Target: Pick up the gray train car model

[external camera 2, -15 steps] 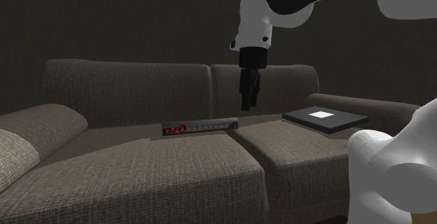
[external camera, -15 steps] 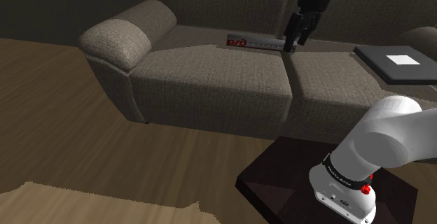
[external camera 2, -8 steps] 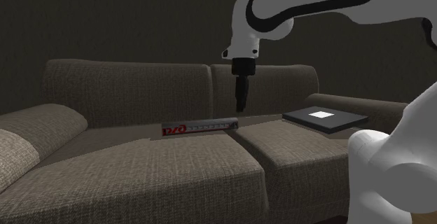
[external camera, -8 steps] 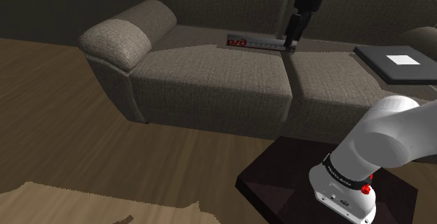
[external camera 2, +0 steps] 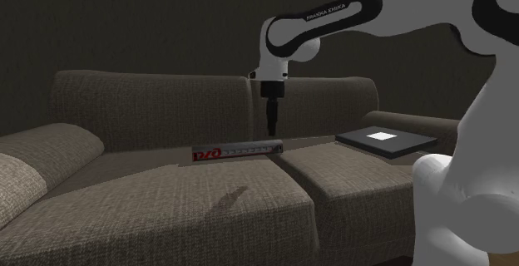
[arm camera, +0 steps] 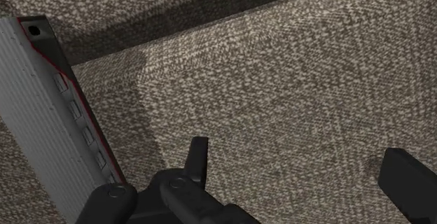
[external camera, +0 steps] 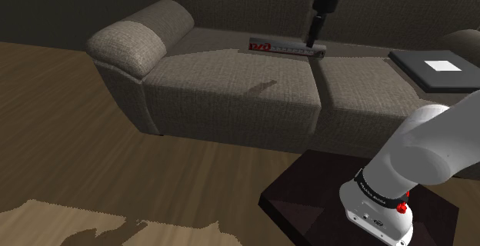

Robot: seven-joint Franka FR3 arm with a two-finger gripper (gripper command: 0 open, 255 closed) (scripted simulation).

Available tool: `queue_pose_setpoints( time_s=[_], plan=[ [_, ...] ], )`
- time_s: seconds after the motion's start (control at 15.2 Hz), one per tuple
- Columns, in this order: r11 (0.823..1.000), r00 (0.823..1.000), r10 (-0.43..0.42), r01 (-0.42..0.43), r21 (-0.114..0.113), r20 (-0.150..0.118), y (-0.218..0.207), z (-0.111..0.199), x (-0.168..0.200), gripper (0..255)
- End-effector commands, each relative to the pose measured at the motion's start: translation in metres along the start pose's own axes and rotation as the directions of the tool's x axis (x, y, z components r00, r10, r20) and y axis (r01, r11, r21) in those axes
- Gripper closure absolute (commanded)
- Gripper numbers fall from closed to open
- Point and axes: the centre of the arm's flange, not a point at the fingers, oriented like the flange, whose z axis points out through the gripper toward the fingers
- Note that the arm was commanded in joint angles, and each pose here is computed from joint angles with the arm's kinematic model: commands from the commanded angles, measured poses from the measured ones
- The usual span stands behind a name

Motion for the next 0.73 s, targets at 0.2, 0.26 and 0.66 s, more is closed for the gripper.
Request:
queue_pose_setpoints(
  time_s=[0.2, 0.26, 0.66],
  plan=[
    [0.992, 0.992, -0.123, 0.123, -0.007, 0.009, 0.056, 0.015, 0.031, 0],
    [0.989, 0.989, -0.147, 0.147, -0.008, 0.011, 0.066, 0.018, 0.039, 0],
    [0.958, 0.958, -0.287, 0.287, -0.013, 0.023, 0.125, 0.036, 0.087, 0]
  ],
)
